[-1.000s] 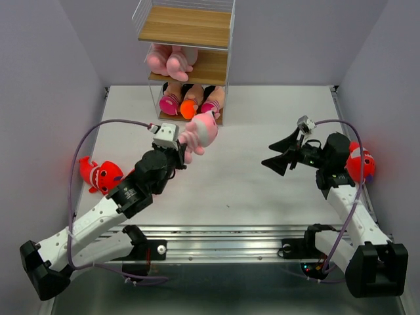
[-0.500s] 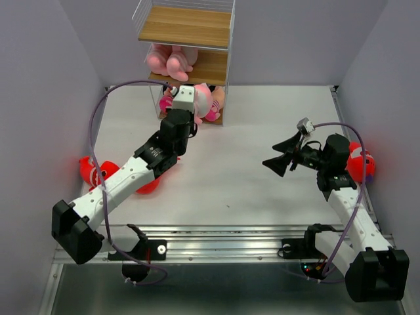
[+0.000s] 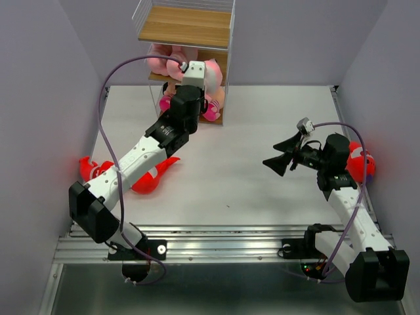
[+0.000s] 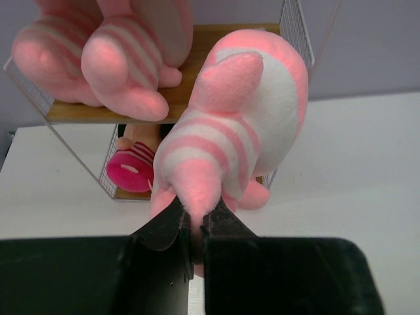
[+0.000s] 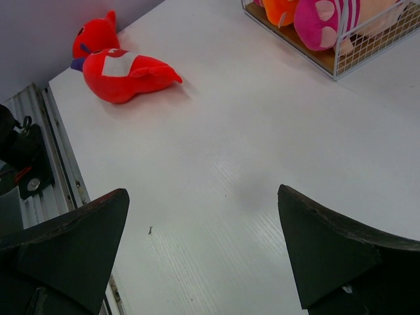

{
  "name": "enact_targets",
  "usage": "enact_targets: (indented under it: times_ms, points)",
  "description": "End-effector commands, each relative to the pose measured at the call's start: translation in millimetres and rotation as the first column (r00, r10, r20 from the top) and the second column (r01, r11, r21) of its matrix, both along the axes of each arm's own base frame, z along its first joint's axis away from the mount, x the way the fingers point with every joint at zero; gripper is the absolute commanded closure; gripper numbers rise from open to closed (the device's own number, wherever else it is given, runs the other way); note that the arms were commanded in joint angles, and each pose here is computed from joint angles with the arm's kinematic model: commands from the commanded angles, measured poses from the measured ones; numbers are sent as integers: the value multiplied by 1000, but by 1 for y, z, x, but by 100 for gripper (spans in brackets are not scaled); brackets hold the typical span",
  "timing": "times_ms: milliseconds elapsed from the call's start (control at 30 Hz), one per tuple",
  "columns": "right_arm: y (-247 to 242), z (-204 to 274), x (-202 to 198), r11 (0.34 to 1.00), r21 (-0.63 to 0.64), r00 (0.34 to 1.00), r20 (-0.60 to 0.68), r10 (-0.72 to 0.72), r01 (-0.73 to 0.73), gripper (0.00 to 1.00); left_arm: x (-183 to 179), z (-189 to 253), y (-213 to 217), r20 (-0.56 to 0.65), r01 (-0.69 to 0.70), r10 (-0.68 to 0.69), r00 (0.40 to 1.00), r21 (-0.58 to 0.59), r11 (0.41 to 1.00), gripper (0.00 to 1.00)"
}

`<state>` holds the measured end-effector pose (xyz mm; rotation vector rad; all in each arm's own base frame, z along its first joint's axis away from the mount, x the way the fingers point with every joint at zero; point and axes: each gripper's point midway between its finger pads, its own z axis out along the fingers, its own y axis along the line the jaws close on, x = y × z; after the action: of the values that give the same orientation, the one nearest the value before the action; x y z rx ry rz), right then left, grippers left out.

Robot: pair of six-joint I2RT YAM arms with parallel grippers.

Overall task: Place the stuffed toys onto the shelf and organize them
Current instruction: Place the stuffed toy onto shelf

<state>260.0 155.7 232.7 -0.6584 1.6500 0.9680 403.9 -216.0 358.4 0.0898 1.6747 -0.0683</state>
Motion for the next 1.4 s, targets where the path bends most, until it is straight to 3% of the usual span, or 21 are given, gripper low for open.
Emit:
enact_targets:
  times_ms: [0, 600, 933, 1367]
  points:
    - [0, 25, 4, 1000, -12, 996, 93, -6, 7, 0, 10, 43, 4, 88, -27, 30, 996, -37, 999, 100]
    - [-2, 27, 5, 1000, -18, 994, 104, -16, 18, 0, 68, 50, -8, 103, -61, 64, 993, -25, 998, 100]
    - [-2, 27, 5, 1000, -21, 994, 105, -18, 20, 0, 108, 52, -10, 127, -62, 87, 988, -189, 980, 100]
    - [-2, 27, 6, 1000, -23, 995, 103, -15, 17, 0, 133, 39, -7, 131, -95, 128, 983, -231, 968, 100]
